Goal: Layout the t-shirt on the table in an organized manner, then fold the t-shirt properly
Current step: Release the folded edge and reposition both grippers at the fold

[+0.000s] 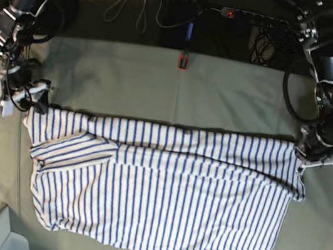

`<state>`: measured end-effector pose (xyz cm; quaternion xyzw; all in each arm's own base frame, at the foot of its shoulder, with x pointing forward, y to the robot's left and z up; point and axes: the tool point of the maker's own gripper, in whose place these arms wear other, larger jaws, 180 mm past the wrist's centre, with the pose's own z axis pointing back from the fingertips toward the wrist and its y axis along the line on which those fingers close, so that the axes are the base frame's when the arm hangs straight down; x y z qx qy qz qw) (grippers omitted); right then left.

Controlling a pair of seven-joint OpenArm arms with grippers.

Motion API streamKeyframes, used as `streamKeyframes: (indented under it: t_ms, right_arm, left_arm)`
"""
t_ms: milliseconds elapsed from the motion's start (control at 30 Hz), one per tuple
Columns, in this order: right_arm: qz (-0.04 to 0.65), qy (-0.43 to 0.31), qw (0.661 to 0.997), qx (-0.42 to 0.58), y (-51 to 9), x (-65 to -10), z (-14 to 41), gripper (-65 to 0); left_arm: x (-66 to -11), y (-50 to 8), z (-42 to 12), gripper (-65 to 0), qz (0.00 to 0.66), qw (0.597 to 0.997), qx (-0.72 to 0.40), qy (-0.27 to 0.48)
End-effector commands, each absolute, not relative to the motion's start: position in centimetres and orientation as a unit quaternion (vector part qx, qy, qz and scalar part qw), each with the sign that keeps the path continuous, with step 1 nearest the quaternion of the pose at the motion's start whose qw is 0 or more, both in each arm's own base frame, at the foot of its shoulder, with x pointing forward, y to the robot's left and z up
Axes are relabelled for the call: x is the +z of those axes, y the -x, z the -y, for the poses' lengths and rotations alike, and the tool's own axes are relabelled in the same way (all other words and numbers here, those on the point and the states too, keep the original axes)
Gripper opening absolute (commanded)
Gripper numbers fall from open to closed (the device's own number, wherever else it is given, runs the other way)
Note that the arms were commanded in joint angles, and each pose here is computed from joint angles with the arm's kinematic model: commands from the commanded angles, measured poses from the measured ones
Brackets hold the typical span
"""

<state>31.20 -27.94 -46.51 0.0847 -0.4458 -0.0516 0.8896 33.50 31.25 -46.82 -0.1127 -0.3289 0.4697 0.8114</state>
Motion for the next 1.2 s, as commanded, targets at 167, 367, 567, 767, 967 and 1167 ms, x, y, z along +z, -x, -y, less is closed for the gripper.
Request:
streamKeyframes:
  t_ms: [167, 367, 567, 767, 967, 1167]
  right_arm:
    - [0.455, -0.085, 0.885, -0.048, -31.4, -45.8, 28.2, -65.0]
    - [0.491, -0.050, 0.869, -0.011, -31.2, -42.3, 28.8, -65.0]
    - [0.510, -0.045, 0.859, 0.002, -31.9, -40.7, 27.9, -65.0]
    - [0.497, -0.055, 0.866, -0.010, -32.5, -42.0, 28.5, -40.6]
    - [0.487, -0.059, 0.871, -0.021, -33.2, -42.6, 29.4, -22.0]
    - [0.479, -0.072, 0.874, -0.033, -33.5, -43.6, 29.1, -22.2]
  left_arm:
    - [-43.8, -33.5, -33.4, -64.9, 0.373, 0.806, 0.453, 0.082]
    - [-42.7, -32.8, -33.8, -64.9, 0.391, 0.805, 0.439, 0.072]
    - [-42.8, -32.6, -33.8, -64.9, 0.389, 0.806, 0.439, 0.071]
    - [-42.7, -32.6, -34.1, -64.9, 0.390, 0.807, 0.438, 0.069]
    - [-42.7, -32.7, -34.1, -64.9, 0.391, 0.806, 0.438, 0.070]
    - [-42.7, -32.7, -34.0, -64.9, 0.391, 0.806, 0.438, 0.069]
